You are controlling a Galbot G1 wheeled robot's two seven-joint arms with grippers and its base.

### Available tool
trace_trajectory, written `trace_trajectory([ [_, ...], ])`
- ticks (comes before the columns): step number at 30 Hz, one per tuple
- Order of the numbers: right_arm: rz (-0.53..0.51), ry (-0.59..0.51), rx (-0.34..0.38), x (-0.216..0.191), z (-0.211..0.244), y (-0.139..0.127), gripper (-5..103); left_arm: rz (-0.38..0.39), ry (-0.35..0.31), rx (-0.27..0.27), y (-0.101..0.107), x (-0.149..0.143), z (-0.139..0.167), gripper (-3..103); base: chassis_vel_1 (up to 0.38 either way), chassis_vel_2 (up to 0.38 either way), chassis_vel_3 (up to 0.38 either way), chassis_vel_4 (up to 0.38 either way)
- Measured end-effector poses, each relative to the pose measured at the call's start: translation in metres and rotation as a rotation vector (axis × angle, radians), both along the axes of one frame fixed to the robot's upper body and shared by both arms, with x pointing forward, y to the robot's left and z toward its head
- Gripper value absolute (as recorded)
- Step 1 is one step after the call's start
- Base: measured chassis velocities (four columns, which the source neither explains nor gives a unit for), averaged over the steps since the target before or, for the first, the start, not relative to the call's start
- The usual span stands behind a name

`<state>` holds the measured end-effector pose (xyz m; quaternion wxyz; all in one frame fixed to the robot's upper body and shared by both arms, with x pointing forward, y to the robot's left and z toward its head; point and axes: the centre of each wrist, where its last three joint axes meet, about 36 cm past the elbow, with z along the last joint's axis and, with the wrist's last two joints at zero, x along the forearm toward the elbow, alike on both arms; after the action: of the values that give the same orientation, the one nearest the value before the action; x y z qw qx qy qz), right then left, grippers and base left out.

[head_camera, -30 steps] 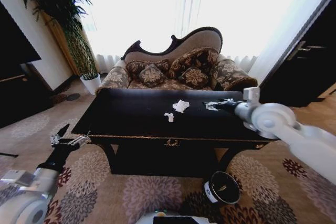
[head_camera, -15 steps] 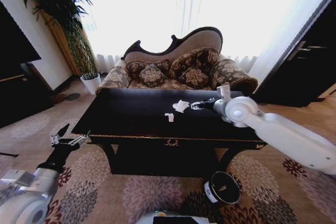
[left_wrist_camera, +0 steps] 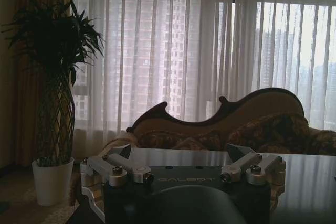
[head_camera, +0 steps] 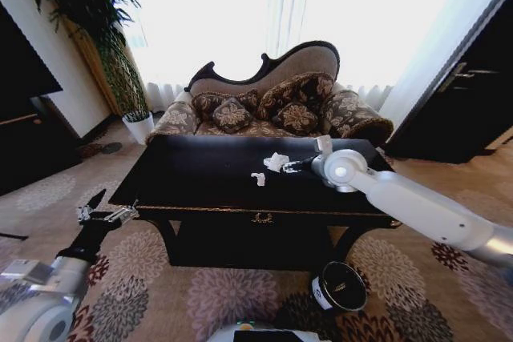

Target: Move to the front of the table and place the trash on the table into the trash bin.

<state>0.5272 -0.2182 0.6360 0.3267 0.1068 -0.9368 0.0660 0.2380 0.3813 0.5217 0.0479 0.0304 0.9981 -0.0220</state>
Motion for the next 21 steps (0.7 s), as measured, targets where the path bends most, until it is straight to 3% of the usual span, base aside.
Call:
trace_trajectory([
  [21,-0.008,0.006,-0.076,0.011,0.022,0.068,100,0.000,0.000,0.000,0.000,0.000,0.000,100,0.000,0.000,0.000,0.000],
])
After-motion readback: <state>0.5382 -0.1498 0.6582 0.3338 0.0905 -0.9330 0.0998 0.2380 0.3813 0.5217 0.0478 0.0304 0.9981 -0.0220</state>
